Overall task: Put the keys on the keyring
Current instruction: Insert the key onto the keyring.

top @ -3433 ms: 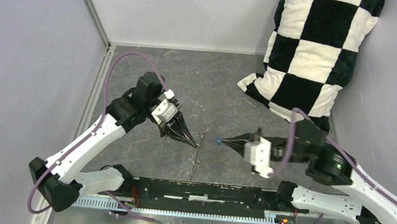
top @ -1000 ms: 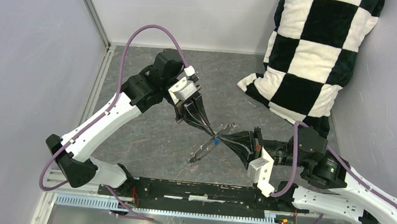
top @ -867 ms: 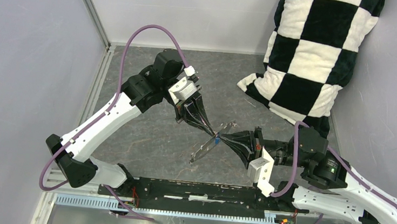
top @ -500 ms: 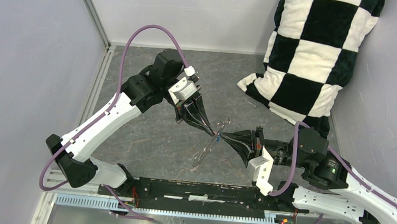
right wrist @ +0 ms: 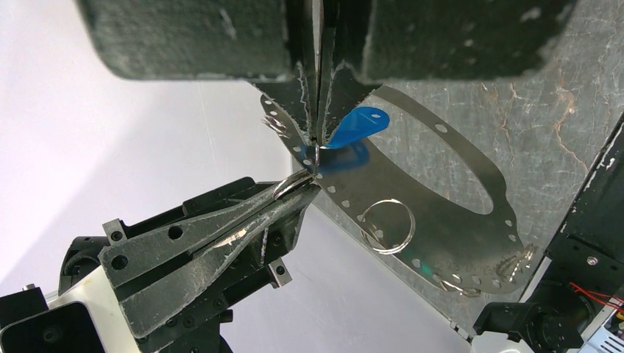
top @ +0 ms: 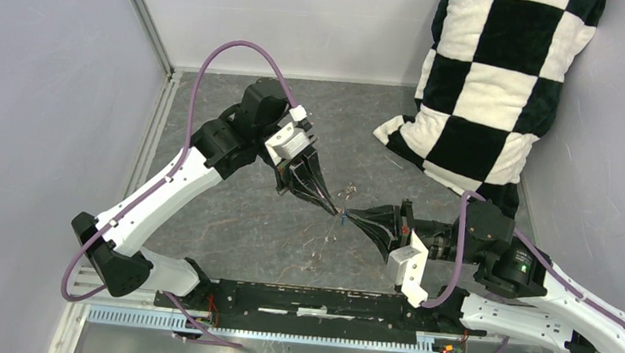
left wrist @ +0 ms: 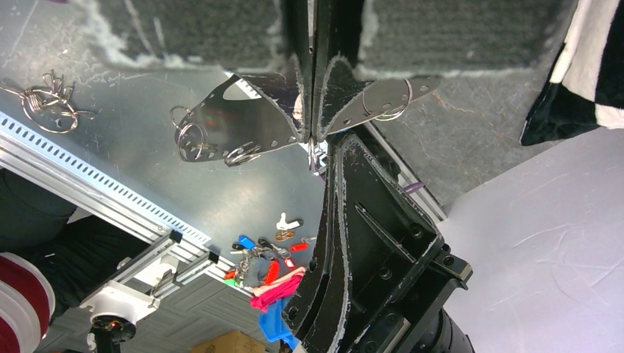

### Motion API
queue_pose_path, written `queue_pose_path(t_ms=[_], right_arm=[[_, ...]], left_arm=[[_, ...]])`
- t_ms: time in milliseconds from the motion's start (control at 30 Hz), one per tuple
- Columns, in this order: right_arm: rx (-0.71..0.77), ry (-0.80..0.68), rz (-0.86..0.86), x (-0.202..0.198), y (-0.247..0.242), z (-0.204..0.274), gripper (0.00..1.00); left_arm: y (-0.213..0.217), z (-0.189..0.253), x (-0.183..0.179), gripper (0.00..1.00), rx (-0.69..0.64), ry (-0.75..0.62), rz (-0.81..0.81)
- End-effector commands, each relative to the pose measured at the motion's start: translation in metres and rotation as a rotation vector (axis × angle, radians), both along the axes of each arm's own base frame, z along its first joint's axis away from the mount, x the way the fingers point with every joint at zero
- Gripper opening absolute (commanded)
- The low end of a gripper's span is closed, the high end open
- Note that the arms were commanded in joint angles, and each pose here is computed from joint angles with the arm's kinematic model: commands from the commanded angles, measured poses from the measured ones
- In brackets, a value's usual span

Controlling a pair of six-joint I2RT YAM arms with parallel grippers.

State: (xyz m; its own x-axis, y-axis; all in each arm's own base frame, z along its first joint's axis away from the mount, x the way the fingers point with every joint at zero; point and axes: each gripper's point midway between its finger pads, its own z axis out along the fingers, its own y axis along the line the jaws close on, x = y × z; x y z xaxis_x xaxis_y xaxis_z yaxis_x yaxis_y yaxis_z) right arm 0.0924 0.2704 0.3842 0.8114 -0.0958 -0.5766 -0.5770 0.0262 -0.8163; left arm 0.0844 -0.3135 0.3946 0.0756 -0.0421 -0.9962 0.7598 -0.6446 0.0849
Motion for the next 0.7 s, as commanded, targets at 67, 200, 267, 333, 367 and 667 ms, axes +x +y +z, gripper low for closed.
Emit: queue_pose_path(t_ms=[67, 200, 267, 333, 367, 667], right_arm=[[0.059, -0.011, 0.014, -0.004, -0.0015, 0.0227, 0.01], [0.071, -0.012, 0.017, -0.0046, -0.0016, 0.0257, 0.01], [0.073, -0.012, 0.017, -0.0047, -0.0017, 0.0263, 0.01], [0.076, -0.013, 0.013, -0.0042, -0.0022, 0.0273, 0.01], [0.076, -0.012, 0.016, -0.0047, -0.002, 0.0269, 0.01], [0.092, -0.012, 0.027, -0.0071, -0.0022, 0.0315, 0.01]], left_arm=[[0.014, 0.0164, -0.019, 0.02, -0.046, -0.003, -0.085], [0.0136, 0.015, -0.0186, 0.02, -0.044, -0.004, -0.08], [0.0138, 0.0149, -0.0187, 0.02, -0.044, -0.005, -0.079], [0.0138, 0.0142, -0.0187, 0.02, -0.042, -0.005, -0.077], [0.0137, 0.0142, -0.0185, 0.02, -0.043, -0.006, -0.076], [0.0132, 0.0125, -0.0178, 0.02, -0.04, -0.008, -0.067]])
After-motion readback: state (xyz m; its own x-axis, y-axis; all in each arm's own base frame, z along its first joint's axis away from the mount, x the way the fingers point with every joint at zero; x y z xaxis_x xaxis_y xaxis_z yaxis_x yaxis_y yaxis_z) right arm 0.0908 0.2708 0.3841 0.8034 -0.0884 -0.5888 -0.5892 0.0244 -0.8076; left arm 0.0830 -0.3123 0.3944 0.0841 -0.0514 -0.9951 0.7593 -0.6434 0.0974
